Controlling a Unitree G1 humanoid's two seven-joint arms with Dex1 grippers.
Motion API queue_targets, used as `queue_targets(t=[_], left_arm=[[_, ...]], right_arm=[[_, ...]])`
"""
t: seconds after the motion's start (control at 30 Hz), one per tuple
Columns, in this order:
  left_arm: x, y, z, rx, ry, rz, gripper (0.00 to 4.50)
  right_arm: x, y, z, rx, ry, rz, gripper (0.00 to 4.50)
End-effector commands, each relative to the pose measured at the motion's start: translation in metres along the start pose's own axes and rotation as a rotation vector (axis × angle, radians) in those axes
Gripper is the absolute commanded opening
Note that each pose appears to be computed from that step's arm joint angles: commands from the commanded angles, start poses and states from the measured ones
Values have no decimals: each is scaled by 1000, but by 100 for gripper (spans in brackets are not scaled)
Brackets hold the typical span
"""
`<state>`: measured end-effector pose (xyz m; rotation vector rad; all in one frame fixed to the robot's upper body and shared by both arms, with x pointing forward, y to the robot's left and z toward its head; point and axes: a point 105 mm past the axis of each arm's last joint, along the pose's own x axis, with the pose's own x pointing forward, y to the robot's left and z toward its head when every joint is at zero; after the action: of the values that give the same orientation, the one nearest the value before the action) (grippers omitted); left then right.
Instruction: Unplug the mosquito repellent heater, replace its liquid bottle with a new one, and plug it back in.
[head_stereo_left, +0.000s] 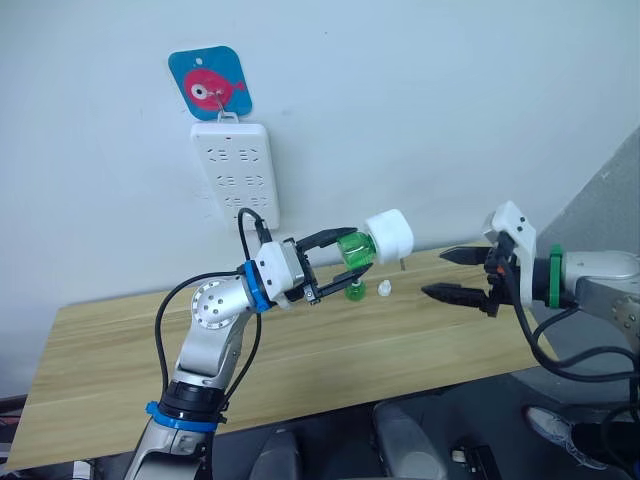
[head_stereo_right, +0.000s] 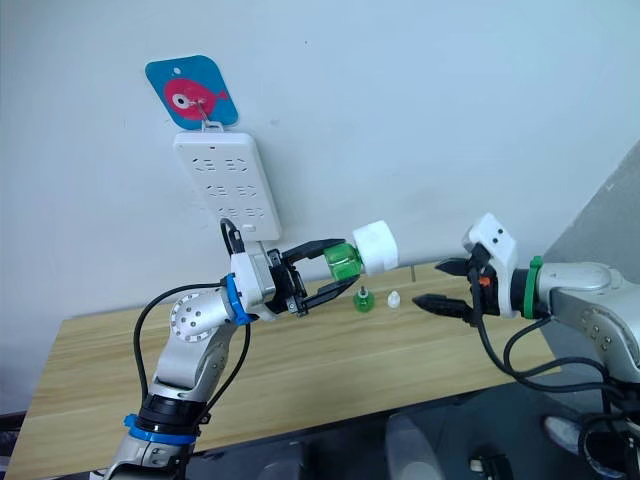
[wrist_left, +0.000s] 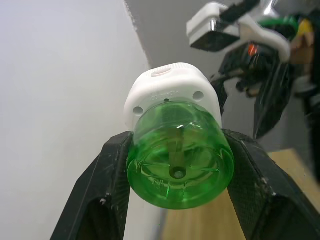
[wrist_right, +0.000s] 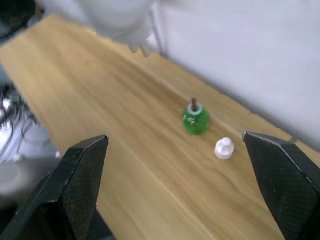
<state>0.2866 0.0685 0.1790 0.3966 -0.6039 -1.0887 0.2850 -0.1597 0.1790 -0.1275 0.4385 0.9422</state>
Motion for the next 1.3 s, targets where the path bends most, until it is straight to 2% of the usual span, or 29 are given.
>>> queue_targets(t=[0.03,0.2,0.43,0.57,0.63,0.73,0.87,0.9,1.0,1.13,1.2,1.3], left_arm=[[0,7,7,167,-24,46,228],[-4,6,0,283,-10,64,228],[-5,-2,0,330,-31,35,228],[-5,-1,0,301,-37,36,228],[-3,-1,-2,187,-42,35,228],[-1,6,-3,54,-28,58,228],[1,9,8,184,-52,14,228],[1,13,7,161,-46,46,228],[4,23,-4,-146,-15,158,228],[7,21,-18,-645,85,167,228],[3,21,-18,-831,127,118,228],[-6,20,-10,-1095,169,5,228]], right_arm=[[-8,9,16,96,-66,38,450],[-12,26,34,201,-152,120,450],[2,29,53,360,-288,69,450],[3,38,67,284,-319,28,450],[3,47,70,166,-302,29,450],[2,49,69,139,-302,43,450],[-1,45,67,134,-296,44,450],[-2,45,66,135,-297,49,450],[-4,39,64,117,-286,32,450],[-11,31,63,40,-267,10,450],[-13,29,64,-11,-262,10,450],[-14,28,65,-196,-244,-10,450]])
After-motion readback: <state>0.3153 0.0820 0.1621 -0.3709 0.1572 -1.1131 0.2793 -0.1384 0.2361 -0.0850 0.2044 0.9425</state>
